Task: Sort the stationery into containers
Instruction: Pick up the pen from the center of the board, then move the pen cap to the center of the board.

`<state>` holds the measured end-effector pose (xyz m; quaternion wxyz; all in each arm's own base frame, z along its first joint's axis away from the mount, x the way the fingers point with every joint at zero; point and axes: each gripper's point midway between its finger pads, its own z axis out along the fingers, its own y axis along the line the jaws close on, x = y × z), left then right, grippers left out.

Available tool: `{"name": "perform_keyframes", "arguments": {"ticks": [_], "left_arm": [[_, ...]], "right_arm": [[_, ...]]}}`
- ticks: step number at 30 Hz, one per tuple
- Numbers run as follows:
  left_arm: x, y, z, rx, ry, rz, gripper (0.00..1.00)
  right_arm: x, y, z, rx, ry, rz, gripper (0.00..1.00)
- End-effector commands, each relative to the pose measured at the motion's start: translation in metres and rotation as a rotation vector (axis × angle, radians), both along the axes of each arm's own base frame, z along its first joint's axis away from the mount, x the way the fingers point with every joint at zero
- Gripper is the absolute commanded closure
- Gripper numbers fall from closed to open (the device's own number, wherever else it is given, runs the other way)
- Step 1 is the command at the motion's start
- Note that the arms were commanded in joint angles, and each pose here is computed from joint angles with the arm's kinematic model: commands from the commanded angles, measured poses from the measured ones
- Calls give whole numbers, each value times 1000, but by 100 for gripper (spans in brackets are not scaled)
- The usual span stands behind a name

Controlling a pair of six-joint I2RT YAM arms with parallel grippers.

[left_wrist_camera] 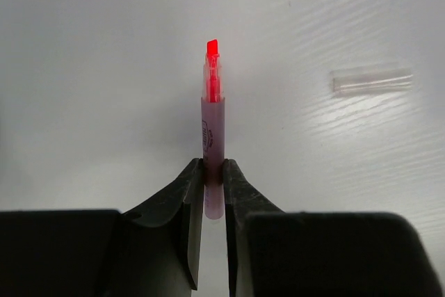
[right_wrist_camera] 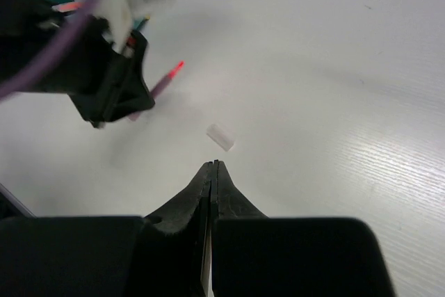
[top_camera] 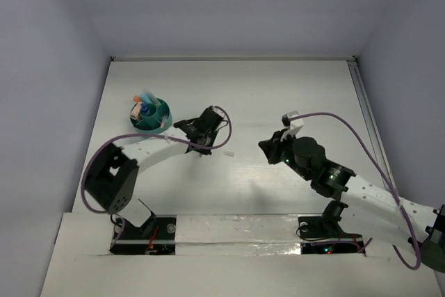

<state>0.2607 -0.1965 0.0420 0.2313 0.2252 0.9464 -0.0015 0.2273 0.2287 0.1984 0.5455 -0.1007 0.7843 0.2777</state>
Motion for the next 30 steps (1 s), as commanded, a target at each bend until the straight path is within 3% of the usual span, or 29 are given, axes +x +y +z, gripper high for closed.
{"name": "perform_keyframes", "arguments": {"ticks": [1,3,5,6,12,21,30], "left_arm": [[24,-2,63,-160,-229,141,100],[34,-6,105,-305,-371,194,100],[30,-5,119,-413,-429,240,100],[31,-11,156,-559,-520,245,100],[12,-6,195,-843,-656,253,100],[-17,-9,187,-1058,-711,149,100],[-27,-13,164,-1053,-711,66,100]], "right_arm": [[2,11,12,34,1,24,100],[0,20,6,27,31,56,100],[-2,32,-10,14,82,99,100],[-3,37,-15,12,103,118,100],[-7,74,-64,-12,268,215,100],[6,97,-124,-94,407,203,100],[43,102,-152,-207,379,93,100]]}}
